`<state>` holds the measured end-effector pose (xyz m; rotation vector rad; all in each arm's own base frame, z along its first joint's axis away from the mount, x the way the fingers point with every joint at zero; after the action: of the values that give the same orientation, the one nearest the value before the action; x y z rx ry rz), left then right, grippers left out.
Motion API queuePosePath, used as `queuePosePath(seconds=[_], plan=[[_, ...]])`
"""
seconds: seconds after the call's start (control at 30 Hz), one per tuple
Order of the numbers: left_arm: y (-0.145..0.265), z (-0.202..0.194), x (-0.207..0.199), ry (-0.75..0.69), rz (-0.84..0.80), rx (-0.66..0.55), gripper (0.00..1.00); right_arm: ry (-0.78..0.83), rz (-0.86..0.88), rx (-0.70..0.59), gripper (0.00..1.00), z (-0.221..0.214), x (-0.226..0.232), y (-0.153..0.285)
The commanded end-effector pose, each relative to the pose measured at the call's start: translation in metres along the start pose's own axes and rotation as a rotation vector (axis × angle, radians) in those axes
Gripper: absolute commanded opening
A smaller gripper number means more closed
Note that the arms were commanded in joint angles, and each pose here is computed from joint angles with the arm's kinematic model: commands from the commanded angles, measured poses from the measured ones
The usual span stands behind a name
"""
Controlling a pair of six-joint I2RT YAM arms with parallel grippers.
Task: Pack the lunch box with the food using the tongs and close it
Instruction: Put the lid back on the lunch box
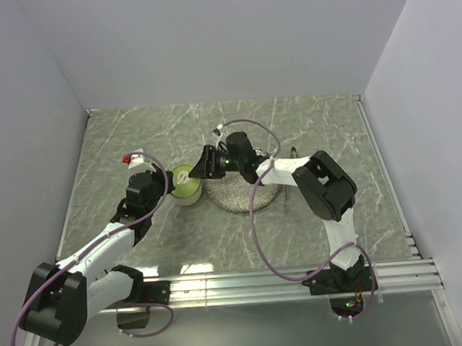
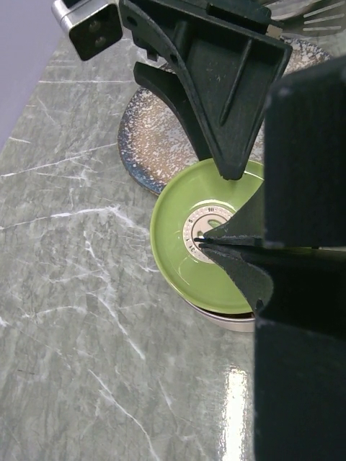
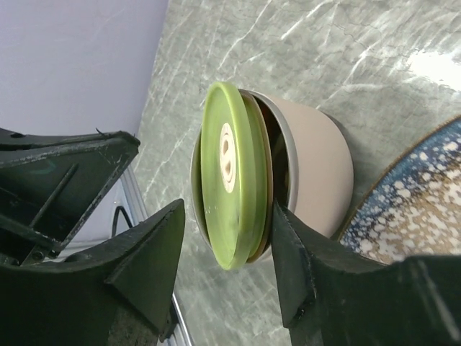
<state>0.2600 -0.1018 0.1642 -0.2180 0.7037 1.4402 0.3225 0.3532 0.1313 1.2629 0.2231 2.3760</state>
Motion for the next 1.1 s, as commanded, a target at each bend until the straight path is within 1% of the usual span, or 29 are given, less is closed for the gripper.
queuePosePath(seconds=[0.0, 0.27, 0.4, 0.43, 0.5, 0.53, 0.6, 0.63, 0.77, 0.9, 1.07], plan=[[-0.001, 0.008, -0.009, -0.009, -0.05, -0.034, 0.06, 0.062, -0.012, -0.046, 0.58, 0.01, 0.011, 0.012], [-0.001, 0.007, -0.008, -0.012, -0.052, -0.031, 0.05, 0.11, -0.088, -0.093, 0.59, 0.015, 0.012, 0.022], [-0.001, 0.007, -0.008, -0.015, -0.054, -0.031, 0.04, 0.147, -0.136, -0.141, 0.59, 0.021, 0.015, 0.031], [-0.001, 0.008, -0.009, -0.014, -0.056, -0.034, 0.04, 0.15, -0.154, -0.154, 0.58, 0.019, 0.013, 0.033], [-0.002, 0.007, -0.008, -0.017, -0.055, -0.031, 0.04, 0.177, -0.169, -0.177, 0.5, 0.022, 0.017, 0.037], [-0.002, 0.007, -0.009, -0.017, -0.055, -0.031, 0.04, 0.185, -0.197, -0.179, 0.37, 0.022, 0.017, 0.037], [-0.002, 0.007, -0.008, -0.018, -0.055, -0.028, 0.04, 0.224, -0.216, -0.174, 0.24, 0.02, 0.023, 0.035], [-0.002, 0.006, -0.008, -0.017, -0.055, -0.028, 0.04, 0.237, -0.227, -0.179, 0.22, 0.021, 0.025, 0.034], [-0.002, 0.007, -0.008, -0.018, -0.054, -0.031, 0.04, 0.28, -0.305, -0.193, 0.21, 0.017, 0.029, 0.031], [-0.001, 0.007, -0.008, -0.017, -0.057, -0.033, 0.04, 0.306, -0.351, -0.179, 0.22, 0.016, 0.031, 0.027], [-0.003, 0.006, -0.008, -0.02, -0.054, -0.029, 0.04, 0.328, -0.36, -0.189, 0.23, 0.013, 0.038, 0.025]])
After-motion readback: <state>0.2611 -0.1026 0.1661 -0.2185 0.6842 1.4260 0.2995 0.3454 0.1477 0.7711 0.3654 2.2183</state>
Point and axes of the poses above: each gripper's point midway between its finger pads, its own y axis back along the fingers, its own x axis along the line the jaws close on, z = x × y, the point moved 8 cm from there along y, back along the fingers, and after that the axes turned 7 degrees about y, right-handed, at the moved point
